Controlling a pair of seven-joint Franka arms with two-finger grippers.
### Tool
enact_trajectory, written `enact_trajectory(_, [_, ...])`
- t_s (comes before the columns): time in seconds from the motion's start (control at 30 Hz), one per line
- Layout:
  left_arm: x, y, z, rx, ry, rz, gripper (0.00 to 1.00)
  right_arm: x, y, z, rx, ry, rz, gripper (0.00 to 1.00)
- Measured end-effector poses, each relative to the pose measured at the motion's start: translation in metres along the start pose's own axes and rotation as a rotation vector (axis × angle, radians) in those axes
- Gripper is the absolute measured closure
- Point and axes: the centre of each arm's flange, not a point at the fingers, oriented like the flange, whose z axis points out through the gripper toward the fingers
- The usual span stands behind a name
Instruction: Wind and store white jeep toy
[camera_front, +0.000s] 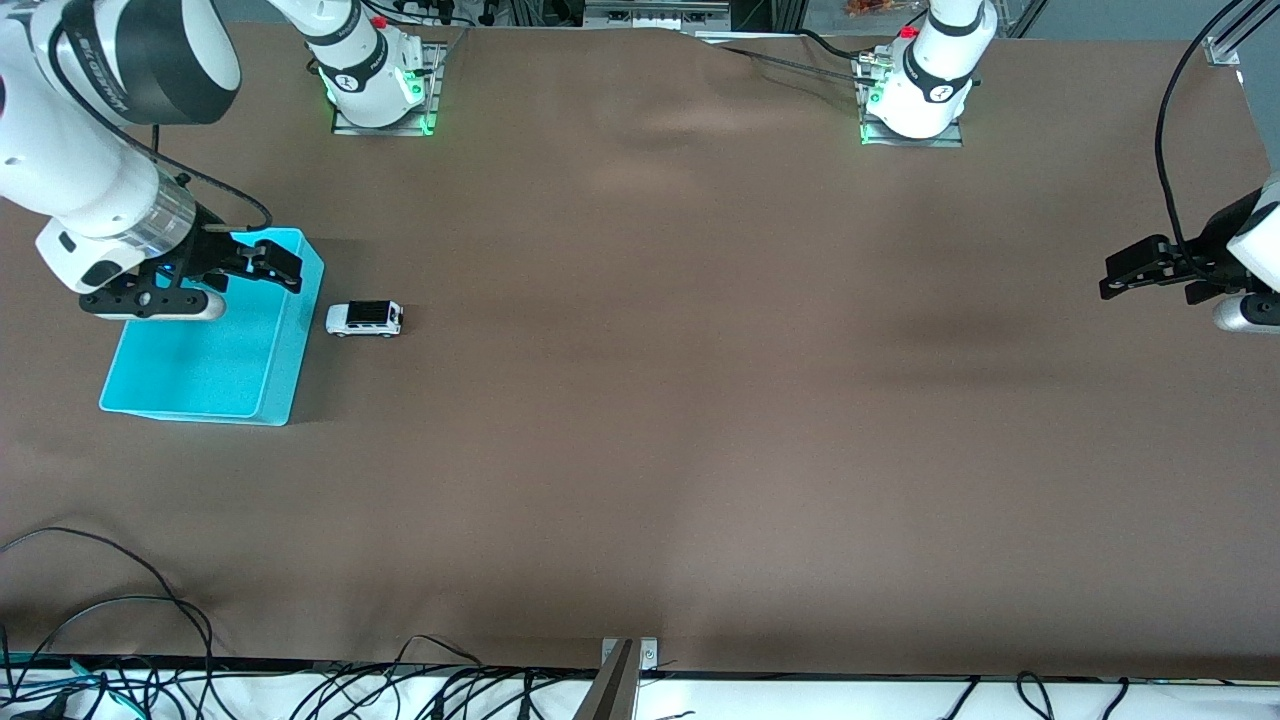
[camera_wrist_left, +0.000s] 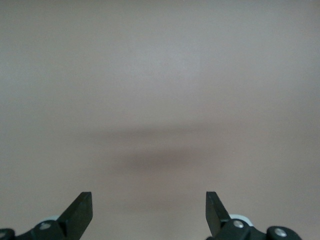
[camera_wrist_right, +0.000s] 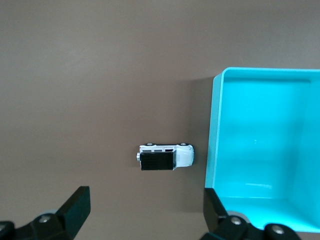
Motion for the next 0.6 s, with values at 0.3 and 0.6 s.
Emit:
enact_trajectory(0.3, [-0.001,0.0,0.001,-0.001,-0.006,0.0,0.0,-0.008,-0.003,0.04,0.0,0.005,0.079,0.0])
enact_trajectory(0.6, [-0.001,0.0,0.003,-0.001,-0.014,0.0,0.0,-0.027,-0.003,0.087,-0.016,-0.056,0.144,0.0])
